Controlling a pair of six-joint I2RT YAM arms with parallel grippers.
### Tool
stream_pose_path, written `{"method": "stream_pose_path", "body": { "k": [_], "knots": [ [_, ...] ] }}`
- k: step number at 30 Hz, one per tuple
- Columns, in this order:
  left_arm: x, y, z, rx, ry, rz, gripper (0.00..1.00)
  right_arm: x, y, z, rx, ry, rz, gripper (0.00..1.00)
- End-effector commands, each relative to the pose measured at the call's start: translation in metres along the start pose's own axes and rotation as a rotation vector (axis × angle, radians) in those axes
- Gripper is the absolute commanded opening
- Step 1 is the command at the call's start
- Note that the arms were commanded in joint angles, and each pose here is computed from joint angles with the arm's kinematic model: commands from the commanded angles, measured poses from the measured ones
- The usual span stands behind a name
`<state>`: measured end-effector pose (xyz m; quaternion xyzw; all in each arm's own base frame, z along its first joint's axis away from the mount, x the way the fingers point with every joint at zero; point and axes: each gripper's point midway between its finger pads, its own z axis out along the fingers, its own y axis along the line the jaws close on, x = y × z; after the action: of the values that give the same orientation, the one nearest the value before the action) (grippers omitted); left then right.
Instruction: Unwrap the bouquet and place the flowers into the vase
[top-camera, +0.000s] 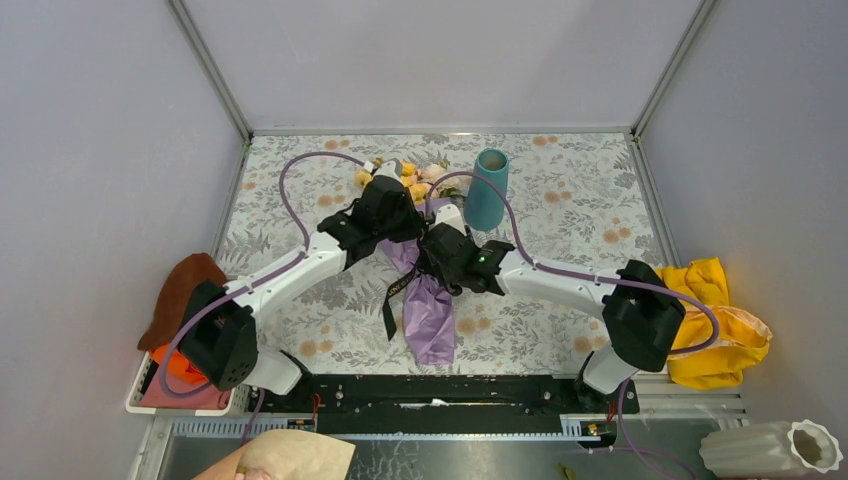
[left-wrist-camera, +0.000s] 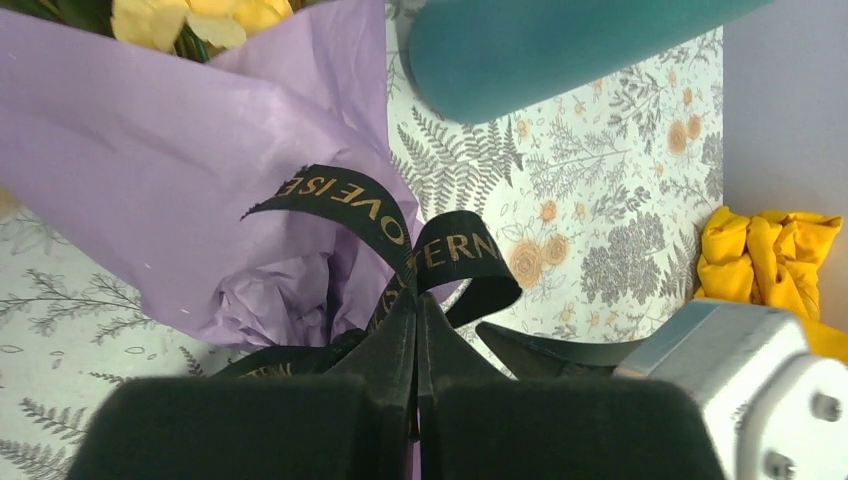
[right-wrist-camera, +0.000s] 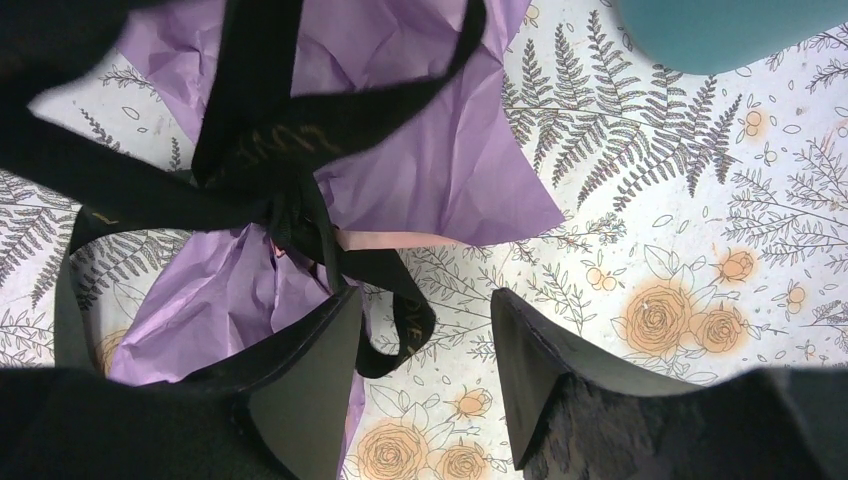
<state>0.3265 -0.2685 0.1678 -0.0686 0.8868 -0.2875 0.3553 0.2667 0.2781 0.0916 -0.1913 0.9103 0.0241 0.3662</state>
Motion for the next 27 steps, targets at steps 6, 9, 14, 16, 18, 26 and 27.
{"method": "stream_pose_path", "body": {
  "k": [6, 9, 14, 16, 18, 26, 27],
  "knots": [
    [-0.089, -0.017, -0.044, -0.097, -0.234, 0.054, 0.00, -0.024, -0.009, -0.016, 0.002, -0.089, 0.070, 0.59],
    [-0.119, -0.026, -0.064, -0.084, -0.314, 0.038, 0.02, -0.023, -0.009, -0.018, -0.002, -0.088, 0.076, 0.59],
    [-0.141, -0.019, -0.074, -0.113, -0.368, 0.029, 0.05, -0.023, -0.013, -0.020, 0.005, -0.096, 0.081, 0.59],
    [-0.149, -0.009, -0.077, -0.138, -0.381, 0.009, 0.05, -0.023, -0.014, -0.020, 0.006, -0.097, 0.080, 0.59],
    [-0.163, 0.002, -0.086, -0.159, -0.411, -0.026, 0.04, -0.023, -0.013, -0.021, 0.004, -0.098, 0.080, 0.59],
    [-0.245, 0.034, -0.210, -0.254, -0.778, -0.177, 0.09, -0.027, -0.003, -0.023, -0.056, -0.105, 0.087, 0.59],
    [-0.250, 0.033, -0.227, -0.259, -0.825, -0.181, 0.10, -0.027, -0.002, -0.022, -0.058, -0.101, 0.083, 0.59]
  ]
}}
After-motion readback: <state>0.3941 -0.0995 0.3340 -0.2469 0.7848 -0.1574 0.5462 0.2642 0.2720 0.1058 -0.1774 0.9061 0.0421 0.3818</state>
